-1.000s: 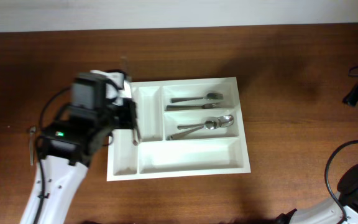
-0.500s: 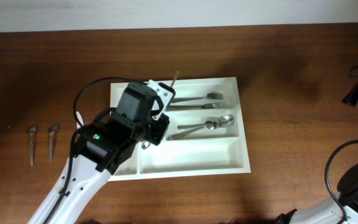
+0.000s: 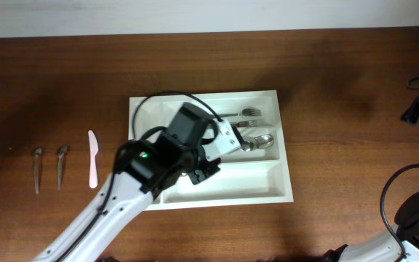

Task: Pack container
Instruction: 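Lower the tongs into the bottom compartment and open the left gripper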

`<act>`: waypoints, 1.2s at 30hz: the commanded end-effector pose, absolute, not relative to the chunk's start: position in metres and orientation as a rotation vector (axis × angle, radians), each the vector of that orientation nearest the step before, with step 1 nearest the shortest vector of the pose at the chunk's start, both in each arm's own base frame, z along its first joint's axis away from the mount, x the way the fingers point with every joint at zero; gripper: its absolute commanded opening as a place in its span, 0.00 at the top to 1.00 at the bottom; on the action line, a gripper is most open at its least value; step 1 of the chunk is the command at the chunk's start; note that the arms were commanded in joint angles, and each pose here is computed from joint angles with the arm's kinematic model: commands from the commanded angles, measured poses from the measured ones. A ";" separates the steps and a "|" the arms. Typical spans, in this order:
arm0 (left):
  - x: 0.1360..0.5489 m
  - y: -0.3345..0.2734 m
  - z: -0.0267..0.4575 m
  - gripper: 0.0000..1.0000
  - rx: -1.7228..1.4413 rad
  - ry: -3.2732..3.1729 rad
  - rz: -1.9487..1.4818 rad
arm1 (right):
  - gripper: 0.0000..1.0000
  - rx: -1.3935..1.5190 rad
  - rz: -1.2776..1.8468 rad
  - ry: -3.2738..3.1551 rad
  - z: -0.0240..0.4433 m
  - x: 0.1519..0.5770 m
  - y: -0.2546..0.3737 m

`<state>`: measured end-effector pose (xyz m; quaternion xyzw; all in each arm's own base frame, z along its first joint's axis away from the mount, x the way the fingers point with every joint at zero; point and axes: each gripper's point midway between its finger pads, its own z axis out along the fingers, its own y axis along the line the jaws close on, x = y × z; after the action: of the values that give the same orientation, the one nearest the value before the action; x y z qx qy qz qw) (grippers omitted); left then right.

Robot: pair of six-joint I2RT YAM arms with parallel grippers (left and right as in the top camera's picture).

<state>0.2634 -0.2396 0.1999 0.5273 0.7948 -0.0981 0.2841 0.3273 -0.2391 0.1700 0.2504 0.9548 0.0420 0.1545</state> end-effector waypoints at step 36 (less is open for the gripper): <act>0.245 -0.249 0.089 0.59 1.936 2.203 -0.250 | 0.01 0.717 0.127 2.716 0.177 0.327 -0.236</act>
<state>0.2444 -0.2439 0.0868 0.6460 0.7537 -0.0756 0.0945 0.3274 -0.2391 0.1700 0.2515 0.9545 0.0424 0.1545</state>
